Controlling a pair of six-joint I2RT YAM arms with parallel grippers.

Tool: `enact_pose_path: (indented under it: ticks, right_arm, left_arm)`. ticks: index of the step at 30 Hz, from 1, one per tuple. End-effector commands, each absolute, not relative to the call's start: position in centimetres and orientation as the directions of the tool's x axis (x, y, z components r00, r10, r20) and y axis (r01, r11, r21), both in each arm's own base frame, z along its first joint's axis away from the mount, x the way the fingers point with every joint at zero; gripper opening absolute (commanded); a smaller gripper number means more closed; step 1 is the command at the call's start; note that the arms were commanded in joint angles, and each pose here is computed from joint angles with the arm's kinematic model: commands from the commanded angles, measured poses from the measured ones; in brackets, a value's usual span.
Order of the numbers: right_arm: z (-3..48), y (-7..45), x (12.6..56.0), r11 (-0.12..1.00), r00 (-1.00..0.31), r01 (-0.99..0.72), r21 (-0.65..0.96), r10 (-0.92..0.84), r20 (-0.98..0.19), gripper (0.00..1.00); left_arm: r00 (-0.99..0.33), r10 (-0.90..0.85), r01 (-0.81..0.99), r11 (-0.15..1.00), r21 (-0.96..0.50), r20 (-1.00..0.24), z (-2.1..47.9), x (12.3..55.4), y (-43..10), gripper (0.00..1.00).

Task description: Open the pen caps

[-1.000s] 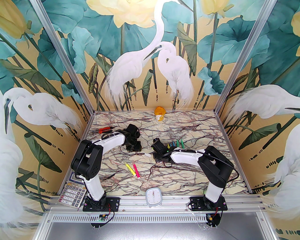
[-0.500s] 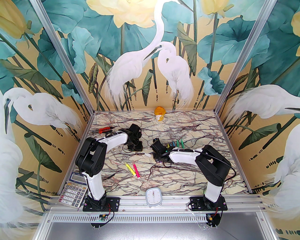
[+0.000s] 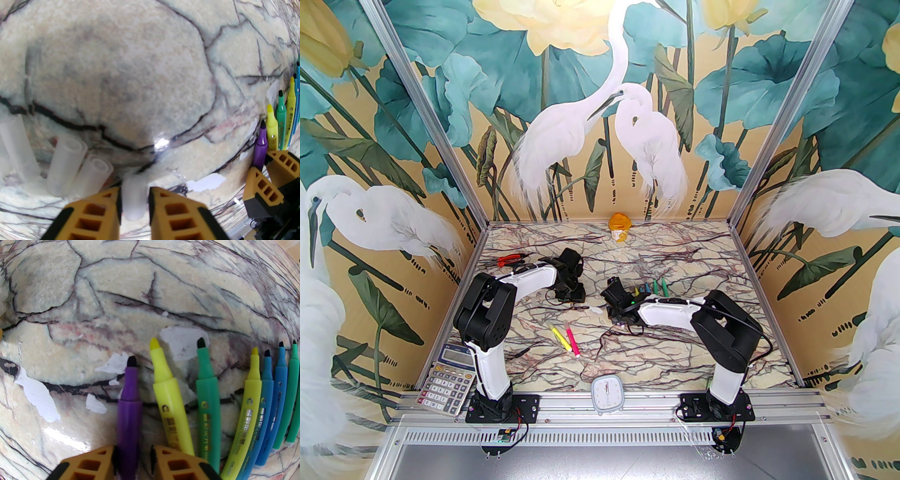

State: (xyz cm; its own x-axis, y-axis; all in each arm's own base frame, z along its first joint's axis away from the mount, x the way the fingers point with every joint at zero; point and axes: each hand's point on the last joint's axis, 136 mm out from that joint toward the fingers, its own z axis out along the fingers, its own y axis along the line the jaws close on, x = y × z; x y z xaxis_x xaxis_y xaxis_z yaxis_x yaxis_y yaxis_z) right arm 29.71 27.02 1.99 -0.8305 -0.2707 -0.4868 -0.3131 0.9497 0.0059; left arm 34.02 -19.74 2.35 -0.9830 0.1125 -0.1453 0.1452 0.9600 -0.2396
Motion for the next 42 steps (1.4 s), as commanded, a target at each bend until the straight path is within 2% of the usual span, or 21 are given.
enact_pose_path:
  ticks: [1,8,14,19,23,26,31,42]
  right_arm:
    - [4.2,27.1,29.8,0.949,-0.808,-0.314,0.0,-0.267,-0.525,0.34]
    - [6.0,27.0,29.5,0.946,-0.788,-0.325,-0.003,-0.273,-0.552,0.35]
    - [7.1,27.4,28.8,0.931,-0.766,-0.364,0.001,-0.299,-0.569,0.38]
    - [7.4,28.5,27.9,0.914,-0.751,-0.407,0.002,-0.333,-0.57,0.39]
    - [7.8,30.5,27.0,0.89,-0.733,-0.456,0.02,-0.362,-0.576,0.4]
    - [8.2,32.6,25.9,0.861,-0.724,-0.505,0.059,-0.385,-0.573,0.41]
    - [8.1,35.4,24.1,0.806,-0.708,-0.588,0.068,-0.473,-0.524,0.43]
    - [6.1,39.1,21.1,0.764,-0.742,-0.637,0.1,-0.572,-0.351,0.45]
  left_arm:
    - [-0.981,0.121,0.152,0.964,-0.217,-0.151,2.3,34.3,-19.7,0.29]
    - [-0.979,0.115,0.152,0.964,-0.22,-0.169,3.1,34.3,-19.6,0.3]
    - [-0.964,0.103,0.172,0.943,-0.283,-0.245,6.1,34.4,-20.4,0.34]
    - [-0.946,0.082,0.174,0.945,-0.278,-0.312,8.2,34.6,-19.4,0.44]
    - [-0.918,0.012,0.129,0.954,-0.271,-0.396,9.2,35.2,-17.3,0.63]
    - [-0.901,-0.053,0.089,0.949,-0.302,-0.431,9.8,35.3,-15.8,0.67]
    - [-0.875,-0.136,0.007,0.956,-0.293,-0.465,9.9,35.3,-12.3,0.69]
    - [-0.783,-0.252,-0.132,0.961,-0.243,-0.568,10.4,34.4,-6.4,0.78]
